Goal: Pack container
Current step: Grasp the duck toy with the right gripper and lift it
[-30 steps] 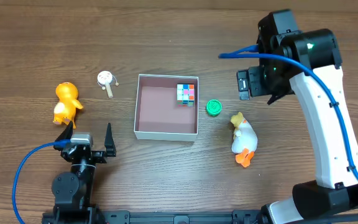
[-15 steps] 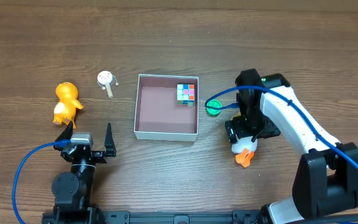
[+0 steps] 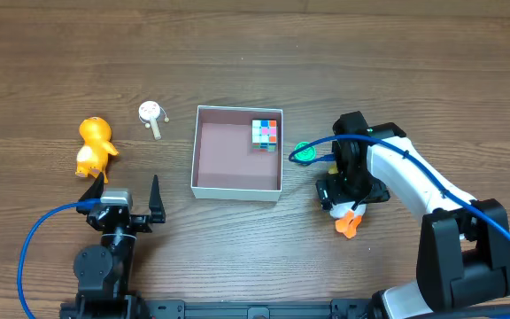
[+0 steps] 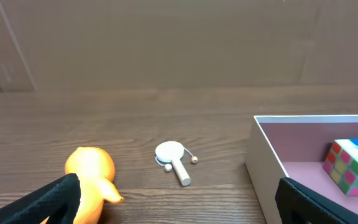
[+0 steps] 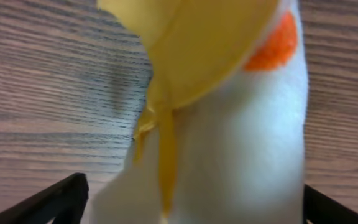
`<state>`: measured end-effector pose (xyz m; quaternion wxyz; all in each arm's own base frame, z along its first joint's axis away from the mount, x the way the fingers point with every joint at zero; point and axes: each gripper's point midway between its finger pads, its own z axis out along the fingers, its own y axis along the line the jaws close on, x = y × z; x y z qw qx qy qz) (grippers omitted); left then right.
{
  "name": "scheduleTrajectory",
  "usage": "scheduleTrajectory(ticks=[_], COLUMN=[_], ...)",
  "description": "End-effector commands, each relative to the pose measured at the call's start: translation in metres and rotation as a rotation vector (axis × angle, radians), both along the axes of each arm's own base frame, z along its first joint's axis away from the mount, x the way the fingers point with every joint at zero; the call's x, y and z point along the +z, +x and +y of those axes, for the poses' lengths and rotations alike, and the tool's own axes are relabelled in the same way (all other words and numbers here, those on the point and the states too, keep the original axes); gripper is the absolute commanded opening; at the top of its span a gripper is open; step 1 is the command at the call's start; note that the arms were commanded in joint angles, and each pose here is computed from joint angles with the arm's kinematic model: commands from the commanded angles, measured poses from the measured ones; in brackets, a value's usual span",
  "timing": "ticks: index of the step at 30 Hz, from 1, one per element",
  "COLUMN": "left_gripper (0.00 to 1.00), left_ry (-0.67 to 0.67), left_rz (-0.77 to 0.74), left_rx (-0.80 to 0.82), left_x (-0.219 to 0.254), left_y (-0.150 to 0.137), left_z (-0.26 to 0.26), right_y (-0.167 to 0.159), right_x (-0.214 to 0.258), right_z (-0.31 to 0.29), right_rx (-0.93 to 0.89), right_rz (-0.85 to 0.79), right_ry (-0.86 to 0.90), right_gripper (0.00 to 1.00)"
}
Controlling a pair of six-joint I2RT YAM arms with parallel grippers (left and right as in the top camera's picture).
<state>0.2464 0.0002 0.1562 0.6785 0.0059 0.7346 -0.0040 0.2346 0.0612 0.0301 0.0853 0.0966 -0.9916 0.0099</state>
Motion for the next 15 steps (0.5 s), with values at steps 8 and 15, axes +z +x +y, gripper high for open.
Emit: scheduleTrajectory(ticks=[8,15], left_gripper=[1.00,1.00], left_ry=[0.010,0.010], left_rz=[-0.006,-0.006], left_rx=[0.008,0.008], left_x=[0.000,0.000], left_y=[0.000,0.000], left_z=[0.002,0.002], right_y=[0.027,0.122], right_x=[0.011,0.122], right_z=[0.009,0.040], right_rx=[-0.015,-0.009], right_rz=[-0.095,-0.421], right_ry=[0.031,0.149], right_gripper=[0.63,0.52])
